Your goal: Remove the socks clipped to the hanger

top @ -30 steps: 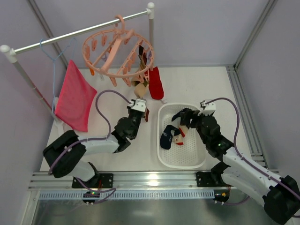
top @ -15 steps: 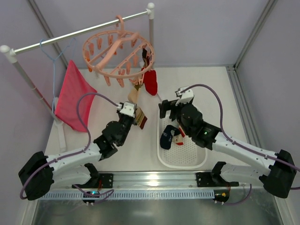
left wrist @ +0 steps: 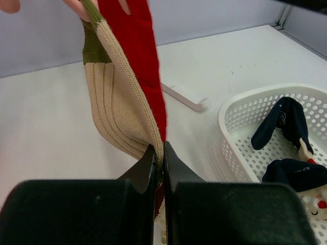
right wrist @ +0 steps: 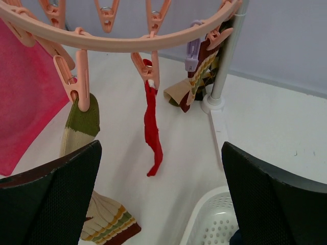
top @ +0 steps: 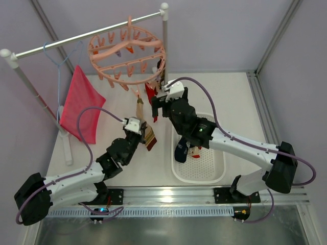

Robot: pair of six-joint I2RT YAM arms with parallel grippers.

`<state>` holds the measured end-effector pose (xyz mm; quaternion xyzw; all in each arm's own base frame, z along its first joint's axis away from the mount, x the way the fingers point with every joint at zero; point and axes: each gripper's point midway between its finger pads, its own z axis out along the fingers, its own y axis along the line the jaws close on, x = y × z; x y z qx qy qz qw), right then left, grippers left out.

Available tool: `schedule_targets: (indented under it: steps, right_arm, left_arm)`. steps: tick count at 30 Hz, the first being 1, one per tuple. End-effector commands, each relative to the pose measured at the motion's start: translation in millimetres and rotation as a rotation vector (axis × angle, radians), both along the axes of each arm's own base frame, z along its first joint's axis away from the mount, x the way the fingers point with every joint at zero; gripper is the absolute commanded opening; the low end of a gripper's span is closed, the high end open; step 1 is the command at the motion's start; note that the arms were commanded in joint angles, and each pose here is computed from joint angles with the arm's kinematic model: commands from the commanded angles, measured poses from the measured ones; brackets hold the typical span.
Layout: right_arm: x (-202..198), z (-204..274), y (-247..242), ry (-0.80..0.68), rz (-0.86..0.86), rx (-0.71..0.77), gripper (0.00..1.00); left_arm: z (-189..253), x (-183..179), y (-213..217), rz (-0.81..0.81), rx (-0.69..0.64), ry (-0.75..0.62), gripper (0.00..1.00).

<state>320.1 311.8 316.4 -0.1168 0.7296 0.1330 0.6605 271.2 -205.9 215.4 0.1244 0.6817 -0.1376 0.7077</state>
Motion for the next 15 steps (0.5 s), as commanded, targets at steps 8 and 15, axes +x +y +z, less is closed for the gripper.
schedule_targets:
  steps: [8,15]
  right_arm:
    - [3,36,37,-0.051,0.018,-0.008,0.99]
    - [7,37,56,-0.019,0.043,-0.044,0.99]
  left_arm:
    - [14,-7,4,-0.005,-0.062,-0.01,0.0]
    - [25,-16,-3,-0.082,-0.084,-0.021,0.0]
